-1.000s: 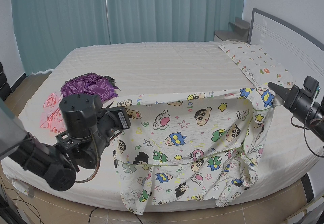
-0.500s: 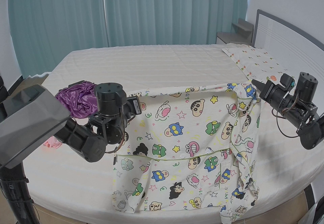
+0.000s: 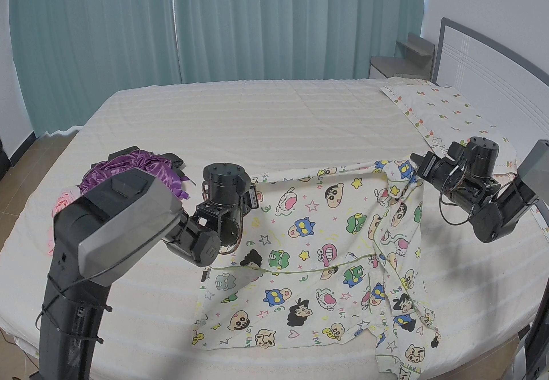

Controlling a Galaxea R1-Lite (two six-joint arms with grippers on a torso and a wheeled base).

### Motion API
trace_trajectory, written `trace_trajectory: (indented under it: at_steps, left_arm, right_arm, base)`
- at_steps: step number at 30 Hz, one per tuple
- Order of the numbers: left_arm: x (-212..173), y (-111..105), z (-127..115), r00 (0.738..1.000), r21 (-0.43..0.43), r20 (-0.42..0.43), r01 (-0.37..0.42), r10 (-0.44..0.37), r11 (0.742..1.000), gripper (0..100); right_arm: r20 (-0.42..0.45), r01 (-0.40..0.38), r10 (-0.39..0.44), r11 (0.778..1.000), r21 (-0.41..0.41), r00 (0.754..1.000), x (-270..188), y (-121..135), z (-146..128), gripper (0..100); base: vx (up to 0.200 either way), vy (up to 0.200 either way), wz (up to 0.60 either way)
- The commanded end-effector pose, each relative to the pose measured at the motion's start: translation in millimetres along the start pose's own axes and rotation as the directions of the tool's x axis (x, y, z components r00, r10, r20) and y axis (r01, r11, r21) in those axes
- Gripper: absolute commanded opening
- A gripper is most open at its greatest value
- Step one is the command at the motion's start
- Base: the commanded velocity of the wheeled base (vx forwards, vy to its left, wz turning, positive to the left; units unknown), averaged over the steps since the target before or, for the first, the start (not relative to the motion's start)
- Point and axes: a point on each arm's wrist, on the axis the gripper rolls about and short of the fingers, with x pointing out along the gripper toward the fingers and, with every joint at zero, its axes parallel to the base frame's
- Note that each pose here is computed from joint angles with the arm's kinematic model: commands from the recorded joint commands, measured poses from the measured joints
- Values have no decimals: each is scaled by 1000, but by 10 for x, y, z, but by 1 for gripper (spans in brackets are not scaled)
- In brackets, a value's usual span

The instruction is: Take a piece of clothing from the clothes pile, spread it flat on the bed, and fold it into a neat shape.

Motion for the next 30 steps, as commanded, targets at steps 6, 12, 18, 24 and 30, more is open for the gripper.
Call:
trace_trajectory:
  at_steps: [6,12,18,24,30]
  left_arm:
    - [465,57,-313,999,-8,7,-46,46,999,100]
    - [681,267,-309,994,-25,23,-102,103,994,100]
    - [893,539,-127,985,-35,29,-168,169,985,100]
    - [954,589,-124,983,-28,10,-185,185,982,100]
    - [868,770,113,974,-61,-17,-226,226,972,100]
  right_arm:
    - [22,123,-123,992,15,992,619,-440,-373,100]
    - [74,220,-224,974,62,972,672,-686,-342,100]
    - [98,274,-281,959,75,955,638,-970,-243,100]
    - [72,290,-295,954,78,953,624,-1027,-331,100]
    - [4,265,-266,962,66,964,275,-853,-286,100]
  base:
    - [0,0,0]
    - [0,0,0]
    - [0,0,0]
    - [0,0,0]
    - [0,0,0]
